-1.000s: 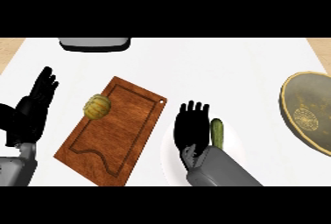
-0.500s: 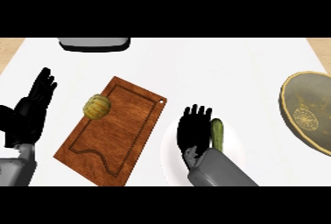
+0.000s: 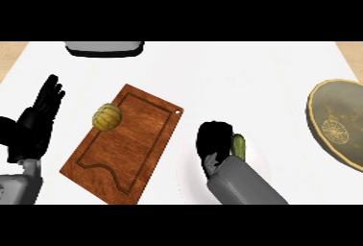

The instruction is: Pick the croissant from the plate and place it in the bowl

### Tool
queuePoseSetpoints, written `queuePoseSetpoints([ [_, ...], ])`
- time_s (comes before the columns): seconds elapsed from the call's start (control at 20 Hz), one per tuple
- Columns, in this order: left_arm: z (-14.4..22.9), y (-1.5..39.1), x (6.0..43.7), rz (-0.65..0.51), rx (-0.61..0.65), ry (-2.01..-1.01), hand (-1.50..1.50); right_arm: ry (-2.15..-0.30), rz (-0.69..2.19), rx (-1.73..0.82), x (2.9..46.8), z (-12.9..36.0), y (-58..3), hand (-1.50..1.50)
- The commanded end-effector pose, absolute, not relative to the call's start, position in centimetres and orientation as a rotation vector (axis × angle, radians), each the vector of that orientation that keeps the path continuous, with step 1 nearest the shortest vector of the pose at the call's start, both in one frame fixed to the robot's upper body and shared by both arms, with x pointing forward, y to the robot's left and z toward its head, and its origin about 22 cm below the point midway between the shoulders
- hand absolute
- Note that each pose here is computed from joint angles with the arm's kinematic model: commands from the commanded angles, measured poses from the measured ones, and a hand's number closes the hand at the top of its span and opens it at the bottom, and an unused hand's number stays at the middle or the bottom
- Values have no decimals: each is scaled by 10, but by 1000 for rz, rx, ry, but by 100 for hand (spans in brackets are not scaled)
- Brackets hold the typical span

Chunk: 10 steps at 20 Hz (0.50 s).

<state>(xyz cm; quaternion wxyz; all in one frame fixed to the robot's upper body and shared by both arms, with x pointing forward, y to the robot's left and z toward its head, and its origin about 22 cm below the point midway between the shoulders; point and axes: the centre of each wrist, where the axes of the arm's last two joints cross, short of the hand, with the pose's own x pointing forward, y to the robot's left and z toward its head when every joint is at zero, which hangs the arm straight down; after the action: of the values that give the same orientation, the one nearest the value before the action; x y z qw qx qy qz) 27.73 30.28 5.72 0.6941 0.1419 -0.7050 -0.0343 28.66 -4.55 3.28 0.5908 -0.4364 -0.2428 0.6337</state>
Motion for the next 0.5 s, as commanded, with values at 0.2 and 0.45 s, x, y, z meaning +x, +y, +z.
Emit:
queuePoseSetpoints([
  [0.2,49,314,263,-67,326,-1570,0,-547,1441,-998,280,13,-40,150],
  [0.45,69,316,268,-87,328,-1570,0,-601,1450,-1056,292,5,-42,150],
])
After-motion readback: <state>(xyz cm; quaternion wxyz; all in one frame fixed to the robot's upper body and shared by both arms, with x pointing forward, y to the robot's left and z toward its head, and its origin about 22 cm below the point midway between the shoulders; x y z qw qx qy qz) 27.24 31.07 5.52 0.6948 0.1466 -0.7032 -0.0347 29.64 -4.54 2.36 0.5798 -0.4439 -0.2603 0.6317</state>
